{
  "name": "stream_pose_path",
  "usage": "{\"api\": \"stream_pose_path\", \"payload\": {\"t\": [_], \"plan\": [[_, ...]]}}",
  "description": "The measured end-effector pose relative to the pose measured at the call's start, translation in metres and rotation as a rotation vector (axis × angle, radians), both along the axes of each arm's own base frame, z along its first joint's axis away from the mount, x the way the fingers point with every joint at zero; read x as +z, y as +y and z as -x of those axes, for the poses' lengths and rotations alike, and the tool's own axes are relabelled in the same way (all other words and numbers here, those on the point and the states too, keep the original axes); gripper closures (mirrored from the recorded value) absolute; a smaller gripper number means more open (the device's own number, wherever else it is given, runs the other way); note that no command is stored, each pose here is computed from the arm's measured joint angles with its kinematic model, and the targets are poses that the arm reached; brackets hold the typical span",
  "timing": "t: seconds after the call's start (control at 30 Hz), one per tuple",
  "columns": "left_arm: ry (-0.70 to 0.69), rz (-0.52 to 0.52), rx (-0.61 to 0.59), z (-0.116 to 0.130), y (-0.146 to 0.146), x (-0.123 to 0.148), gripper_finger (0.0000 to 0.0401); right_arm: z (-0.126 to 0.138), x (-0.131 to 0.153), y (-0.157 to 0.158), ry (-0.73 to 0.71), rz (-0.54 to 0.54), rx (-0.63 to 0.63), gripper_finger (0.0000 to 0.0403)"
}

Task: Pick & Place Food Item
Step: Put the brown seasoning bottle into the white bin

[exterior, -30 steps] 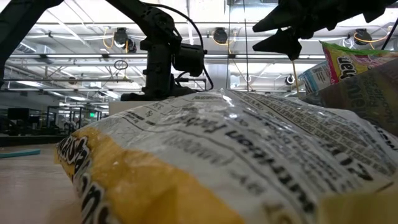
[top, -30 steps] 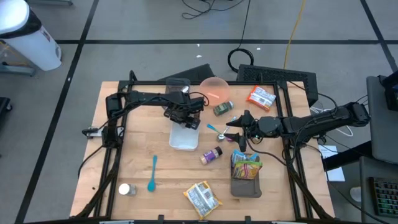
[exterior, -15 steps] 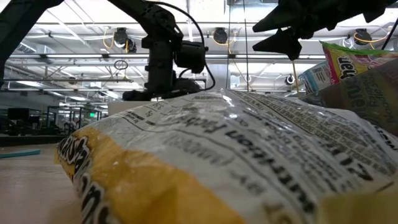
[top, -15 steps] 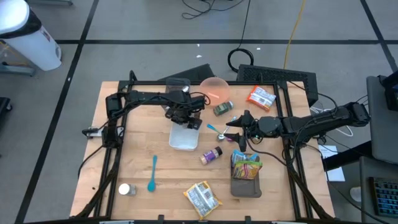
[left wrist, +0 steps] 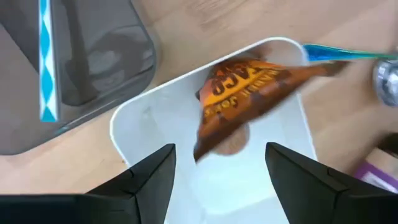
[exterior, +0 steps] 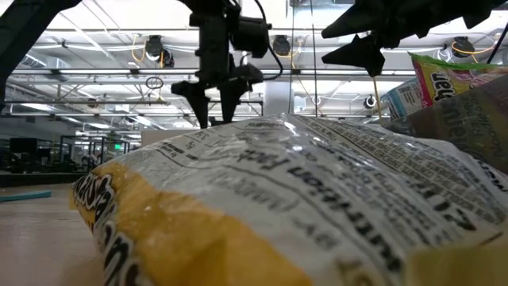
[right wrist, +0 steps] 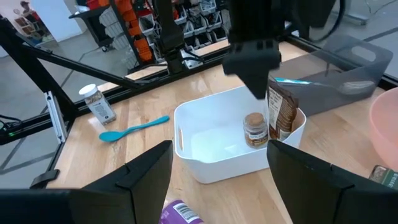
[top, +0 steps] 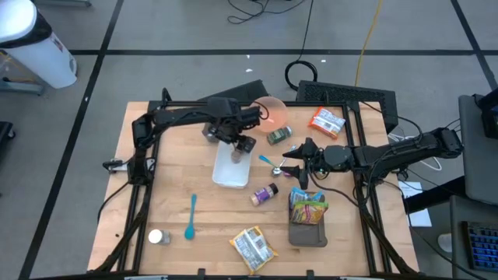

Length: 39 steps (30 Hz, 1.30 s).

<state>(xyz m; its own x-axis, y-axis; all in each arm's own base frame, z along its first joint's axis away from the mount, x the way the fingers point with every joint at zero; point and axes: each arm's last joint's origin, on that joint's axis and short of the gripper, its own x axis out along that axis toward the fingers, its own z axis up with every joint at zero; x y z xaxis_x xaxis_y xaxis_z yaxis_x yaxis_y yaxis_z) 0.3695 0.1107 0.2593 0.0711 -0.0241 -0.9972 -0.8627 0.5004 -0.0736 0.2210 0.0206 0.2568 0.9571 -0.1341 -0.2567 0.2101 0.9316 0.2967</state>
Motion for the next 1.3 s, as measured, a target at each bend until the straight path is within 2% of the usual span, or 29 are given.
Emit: {"api": "stream_pose_path", "payload": {"t": [0.33,0.57,0.67,0.77,0.9,0.97,1.13,1.3], "plan": [[-0.118,-0.004,-0.121,-0.008,-0.013,0.047,0.0144,0.000,0.000,0.003,0.004,-0.026,0.093,0.0149],[-0.339,-0.083,-0.248,-0.004,-0.040,0.110,0.0144,0.000,-0.001,0.003,0.012,-0.029,0.100,0.0149],[-0.493,-0.131,-0.276,0.009,-0.053,0.145,0.0144,0.000,-0.002,0.003,0.024,-0.060,0.090,0.0149],[-0.635,-0.224,-0.307,0.028,-0.068,0.177,0.0144,0.001,-0.004,0.003,0.041,-0.091,0.081,0.0149],[-0.701,-0.313,-0.390,0.062,-0.091,0.203,0.0144,0.001,-0.005,0.004,0.046,-0.112,0.121,0.0149],[-0.703,-0.305,-0.419,0.079,-0.100,0.208,0.0144,0.001,-0.005,0.005,0.048,-0.120,0.147,0.0149],[-0.701,-0.267,-0.369,0.113,-0.115,0.206,0.0144,0.001,-0.005,0.007,0.051,-0.132,0.189,0.0149],[-0.669,-0.273,-0.254,0.135,-0.126,0.178,0.0144,0.002,-0.004,0.011,0.048,-0.136,0.221,0.0149]]}}
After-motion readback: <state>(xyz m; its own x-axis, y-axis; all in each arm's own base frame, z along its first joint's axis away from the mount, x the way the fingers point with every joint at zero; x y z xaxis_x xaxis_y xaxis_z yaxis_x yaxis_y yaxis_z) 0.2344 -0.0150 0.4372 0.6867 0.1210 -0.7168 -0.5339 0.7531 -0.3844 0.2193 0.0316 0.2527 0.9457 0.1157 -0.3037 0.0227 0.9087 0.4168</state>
